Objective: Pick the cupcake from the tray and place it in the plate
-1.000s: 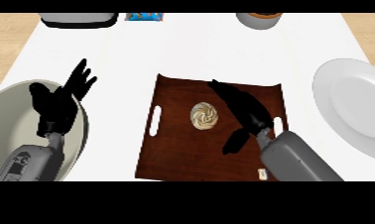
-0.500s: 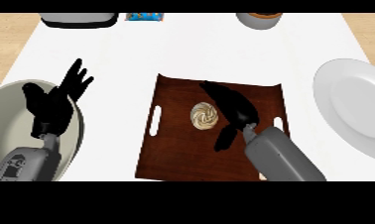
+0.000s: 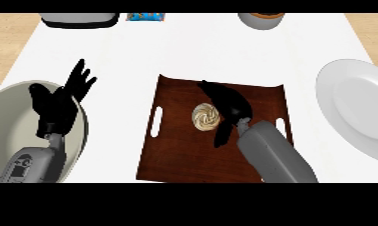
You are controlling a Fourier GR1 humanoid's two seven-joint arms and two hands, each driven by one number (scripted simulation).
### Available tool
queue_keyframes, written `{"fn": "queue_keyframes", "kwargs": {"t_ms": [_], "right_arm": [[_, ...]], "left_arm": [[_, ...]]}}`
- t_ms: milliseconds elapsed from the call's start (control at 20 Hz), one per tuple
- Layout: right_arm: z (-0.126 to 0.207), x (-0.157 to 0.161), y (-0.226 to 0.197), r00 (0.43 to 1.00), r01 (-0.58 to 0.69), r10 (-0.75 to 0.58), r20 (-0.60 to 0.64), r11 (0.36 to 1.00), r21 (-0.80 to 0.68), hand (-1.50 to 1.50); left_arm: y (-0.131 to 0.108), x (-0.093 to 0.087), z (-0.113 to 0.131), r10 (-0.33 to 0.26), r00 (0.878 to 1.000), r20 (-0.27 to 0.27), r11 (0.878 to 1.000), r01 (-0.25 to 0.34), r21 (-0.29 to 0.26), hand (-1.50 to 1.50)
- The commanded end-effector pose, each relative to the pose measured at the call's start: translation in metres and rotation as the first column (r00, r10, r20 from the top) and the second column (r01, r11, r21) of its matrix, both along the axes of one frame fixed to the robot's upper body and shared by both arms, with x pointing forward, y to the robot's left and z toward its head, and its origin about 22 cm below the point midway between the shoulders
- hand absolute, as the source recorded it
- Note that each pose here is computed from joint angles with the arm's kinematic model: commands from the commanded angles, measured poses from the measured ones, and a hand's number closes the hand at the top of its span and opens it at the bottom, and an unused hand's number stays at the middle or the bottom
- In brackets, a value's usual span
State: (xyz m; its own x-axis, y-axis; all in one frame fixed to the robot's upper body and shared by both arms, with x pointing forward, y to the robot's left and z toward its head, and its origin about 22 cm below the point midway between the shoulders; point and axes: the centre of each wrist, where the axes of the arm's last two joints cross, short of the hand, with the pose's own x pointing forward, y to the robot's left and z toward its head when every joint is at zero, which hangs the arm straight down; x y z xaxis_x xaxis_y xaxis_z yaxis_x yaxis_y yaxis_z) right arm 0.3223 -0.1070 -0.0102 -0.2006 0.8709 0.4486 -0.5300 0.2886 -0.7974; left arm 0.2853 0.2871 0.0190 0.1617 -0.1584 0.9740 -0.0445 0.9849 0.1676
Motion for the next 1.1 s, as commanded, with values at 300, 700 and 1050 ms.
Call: {"fn": "queue_keyframes", "kwargs": {"t_ms": [300,700,1050], "right_arm": [[-0.011,-0.006,0.027,0.986,-0.167,0.167,-0.007,0.986,0.001,1.50],[-0.010,0.003,0.024,0.993,-0.078,0.075,0.089,0.997,0.030,1.50],[-0.007,-0.047,-0.075,0.977,0.083,-0.079,0.196,0.997,-0.009,1.50]], "left_arm": [[0.002,0.001,0.007,-0.008,1.000,0.008,1.000,0.008,0.005,0.00],[-0.017,-0.008,0.003,-0.017,1.000,0.002,1.000,0.017,-0.009,0.00],[-0.014,-0.002,-0.011,0.035,0.999,-0.013,0.999,-0.035,0.005,0.00]]}}
